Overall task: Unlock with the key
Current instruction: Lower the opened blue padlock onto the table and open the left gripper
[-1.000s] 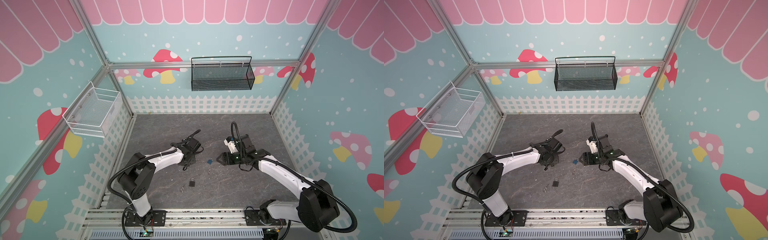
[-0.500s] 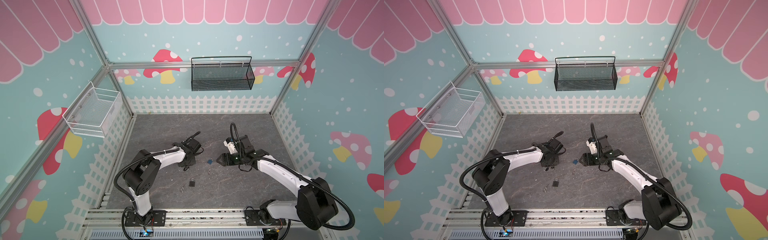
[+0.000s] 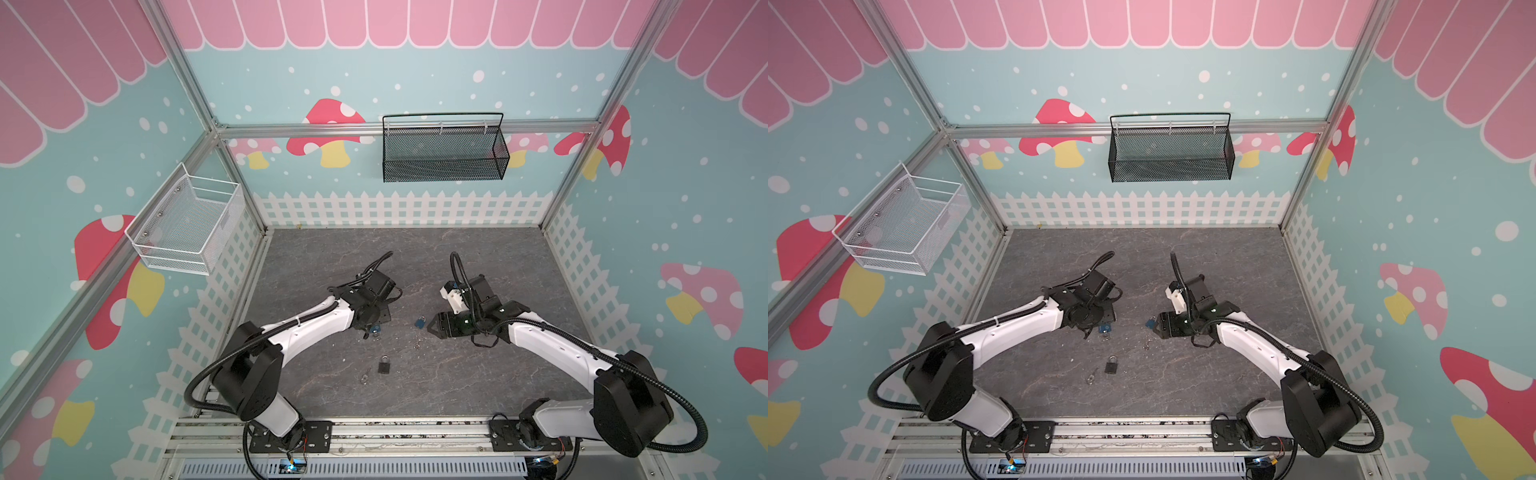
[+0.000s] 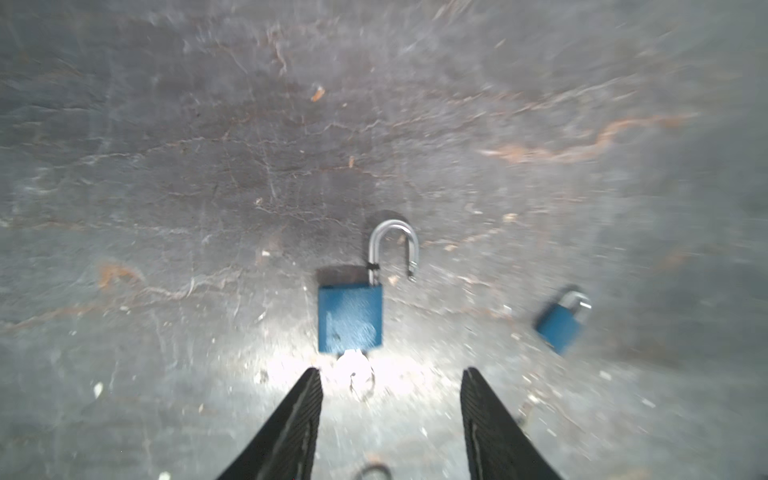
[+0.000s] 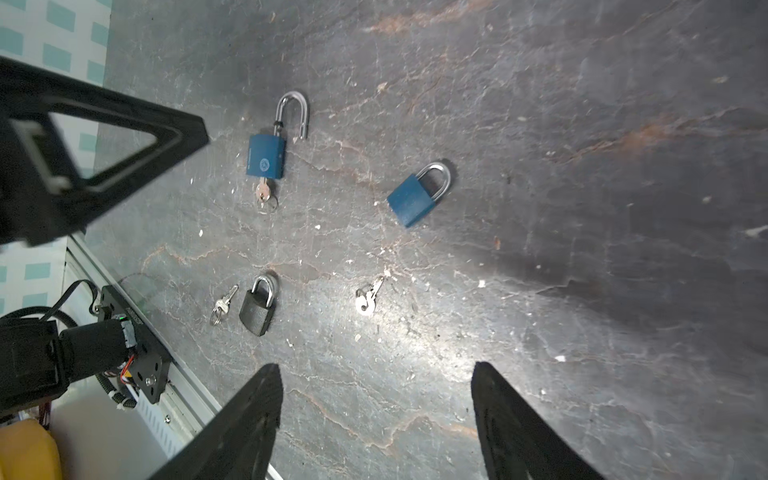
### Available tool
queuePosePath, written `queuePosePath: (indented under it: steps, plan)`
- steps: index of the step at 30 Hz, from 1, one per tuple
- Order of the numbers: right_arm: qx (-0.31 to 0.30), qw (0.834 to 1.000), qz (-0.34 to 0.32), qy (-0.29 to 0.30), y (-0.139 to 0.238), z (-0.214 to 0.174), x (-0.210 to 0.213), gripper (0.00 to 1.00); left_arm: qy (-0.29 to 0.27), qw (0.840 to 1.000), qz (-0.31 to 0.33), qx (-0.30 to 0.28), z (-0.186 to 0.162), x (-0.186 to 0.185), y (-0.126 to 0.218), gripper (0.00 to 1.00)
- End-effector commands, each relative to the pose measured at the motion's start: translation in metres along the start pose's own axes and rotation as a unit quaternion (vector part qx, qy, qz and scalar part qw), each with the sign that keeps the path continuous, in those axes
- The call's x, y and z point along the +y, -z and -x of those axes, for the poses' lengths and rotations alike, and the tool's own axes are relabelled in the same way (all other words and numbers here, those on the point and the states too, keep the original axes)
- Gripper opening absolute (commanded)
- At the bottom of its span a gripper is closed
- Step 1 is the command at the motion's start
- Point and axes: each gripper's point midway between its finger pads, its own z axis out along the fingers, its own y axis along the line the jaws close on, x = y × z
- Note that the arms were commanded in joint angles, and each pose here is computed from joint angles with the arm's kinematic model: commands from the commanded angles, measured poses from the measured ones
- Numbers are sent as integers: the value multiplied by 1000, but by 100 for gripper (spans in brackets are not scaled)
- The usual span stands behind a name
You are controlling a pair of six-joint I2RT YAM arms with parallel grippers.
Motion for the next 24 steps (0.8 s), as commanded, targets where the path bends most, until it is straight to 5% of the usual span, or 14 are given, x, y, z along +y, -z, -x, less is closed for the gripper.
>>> queuePosePath:
  steps: [1, 10, 24]
  plan:
    - [23, 999, -6, -25, -14, -20, 2, 75, 12, 999, -31, -14, -9, -9, 20, 55]
    - [51, 998, -2, -23, -39, -43, 13, 70, 56, 990, -120, -53, -17, -14, 48, 55]
    - [37, 998, -37, -27, -66, -34, 18, 66, 97, 980, -146, -95, -15, 6, 64, 55]
